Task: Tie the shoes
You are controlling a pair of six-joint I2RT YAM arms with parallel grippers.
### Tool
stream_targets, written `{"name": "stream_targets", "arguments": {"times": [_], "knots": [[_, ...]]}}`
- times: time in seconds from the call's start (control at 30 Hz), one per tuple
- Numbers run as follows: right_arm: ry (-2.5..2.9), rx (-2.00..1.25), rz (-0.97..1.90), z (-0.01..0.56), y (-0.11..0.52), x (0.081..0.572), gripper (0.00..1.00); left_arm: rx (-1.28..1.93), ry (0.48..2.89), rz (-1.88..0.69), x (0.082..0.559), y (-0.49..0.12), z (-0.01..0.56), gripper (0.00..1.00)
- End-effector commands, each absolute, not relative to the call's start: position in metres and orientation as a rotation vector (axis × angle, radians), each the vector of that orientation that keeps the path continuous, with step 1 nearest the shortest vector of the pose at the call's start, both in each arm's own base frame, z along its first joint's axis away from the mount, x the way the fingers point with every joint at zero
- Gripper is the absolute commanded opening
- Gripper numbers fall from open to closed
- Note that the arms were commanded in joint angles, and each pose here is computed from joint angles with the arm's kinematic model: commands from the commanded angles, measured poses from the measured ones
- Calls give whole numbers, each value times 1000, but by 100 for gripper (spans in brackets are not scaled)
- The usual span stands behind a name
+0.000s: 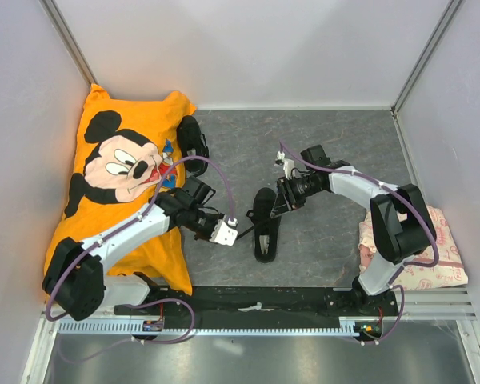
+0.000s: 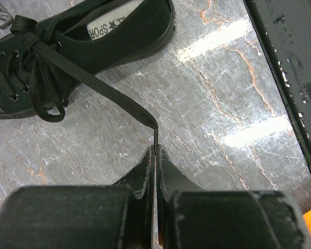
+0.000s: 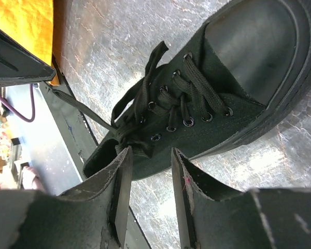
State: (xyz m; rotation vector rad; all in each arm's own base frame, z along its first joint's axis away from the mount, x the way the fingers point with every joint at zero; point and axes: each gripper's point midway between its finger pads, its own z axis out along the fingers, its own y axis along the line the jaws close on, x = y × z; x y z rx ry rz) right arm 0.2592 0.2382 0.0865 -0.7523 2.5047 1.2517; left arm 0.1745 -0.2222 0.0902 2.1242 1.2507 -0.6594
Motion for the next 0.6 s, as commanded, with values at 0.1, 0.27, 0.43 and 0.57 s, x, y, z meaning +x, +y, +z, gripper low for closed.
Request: {"name": "stream_targets", "arguments": {"times": [0.1,0.27,0.43,0.57], "knots": [[2511,-732,1347,83,244,255,44,2128,1166,-676,175,-232,94,2],[2508,-695,1444,89,251,252,48,2129,1168,-678,176,-232,91,2],[2516,-682,1486,88,252,248,26,2127,1176,-682,176,-232,89,2],[2533,-695,1454,89,246,246,0,2120,1194,-682,175,-231,89,2]]}}
